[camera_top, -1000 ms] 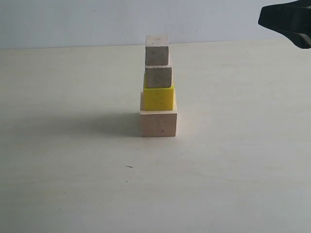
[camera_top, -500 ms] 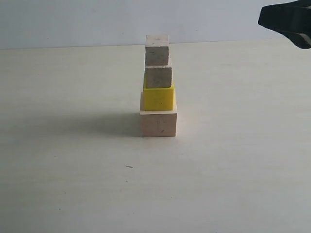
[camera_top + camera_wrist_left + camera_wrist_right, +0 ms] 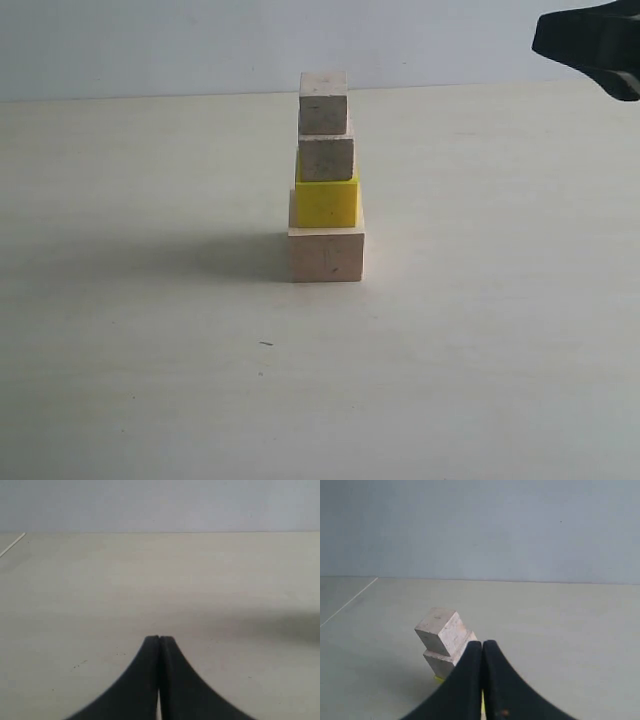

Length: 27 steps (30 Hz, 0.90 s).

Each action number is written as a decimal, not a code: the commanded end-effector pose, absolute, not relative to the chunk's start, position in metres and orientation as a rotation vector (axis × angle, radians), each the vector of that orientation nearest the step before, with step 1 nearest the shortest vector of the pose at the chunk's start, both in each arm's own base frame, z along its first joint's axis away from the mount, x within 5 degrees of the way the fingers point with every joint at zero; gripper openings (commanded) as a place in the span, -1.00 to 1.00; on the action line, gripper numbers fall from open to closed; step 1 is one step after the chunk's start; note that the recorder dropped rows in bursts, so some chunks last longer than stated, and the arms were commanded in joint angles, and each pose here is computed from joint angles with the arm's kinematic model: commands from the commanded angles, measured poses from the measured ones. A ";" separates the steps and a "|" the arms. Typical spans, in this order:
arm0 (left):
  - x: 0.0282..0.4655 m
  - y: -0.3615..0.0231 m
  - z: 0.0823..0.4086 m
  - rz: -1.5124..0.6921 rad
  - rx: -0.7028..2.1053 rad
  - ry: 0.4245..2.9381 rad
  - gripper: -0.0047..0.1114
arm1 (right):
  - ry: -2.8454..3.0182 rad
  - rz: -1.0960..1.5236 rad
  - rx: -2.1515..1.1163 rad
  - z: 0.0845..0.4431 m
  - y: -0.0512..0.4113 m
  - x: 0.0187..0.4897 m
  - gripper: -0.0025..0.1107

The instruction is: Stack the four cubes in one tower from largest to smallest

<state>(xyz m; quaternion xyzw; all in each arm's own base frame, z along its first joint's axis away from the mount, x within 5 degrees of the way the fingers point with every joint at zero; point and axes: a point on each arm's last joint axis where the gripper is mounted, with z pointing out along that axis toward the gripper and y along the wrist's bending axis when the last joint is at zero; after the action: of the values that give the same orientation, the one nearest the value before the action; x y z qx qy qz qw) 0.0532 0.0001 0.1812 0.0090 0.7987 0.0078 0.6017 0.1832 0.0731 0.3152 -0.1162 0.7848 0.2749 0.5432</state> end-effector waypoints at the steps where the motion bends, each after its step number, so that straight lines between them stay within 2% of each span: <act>1: 0.053 0.000 0.181 0.018 0.023 1.840 -0.92 | 1.775 0.588 -0.320 0.330 0.068 0.166 -0.96; 4: 0.053 0.000 0.181 0.018 0.023 1.840 -0.92 | 1.675 0.421 -0.404 0.343 0.058 0.144 -0.96; 8: 0.053 0.000 0.181 0.018 0.023 1.840 -0.92 | 1.534 0.331 -0.295 0.354 0.039 0.104 -0.96; 15: 0.053 0.000 0.181 0.018 0.023 1.840 -0.92 | 1.375 0.172 -0.153 0.325 0.018 0.046 -0.96; 27: 0.053 0.000 0.181 0.018 0.023 1.840 -0.92 | 1.435 0.142 -0.096 0.279 0.013 0.049 -0.96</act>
<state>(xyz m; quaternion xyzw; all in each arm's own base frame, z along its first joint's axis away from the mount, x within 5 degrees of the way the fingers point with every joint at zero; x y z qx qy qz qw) 0.0532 0.0001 0.1812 0.0090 0.7987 0.0078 0.6017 0.0461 0.0159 0.2884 -0.0573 0.6498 0.0756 0.7542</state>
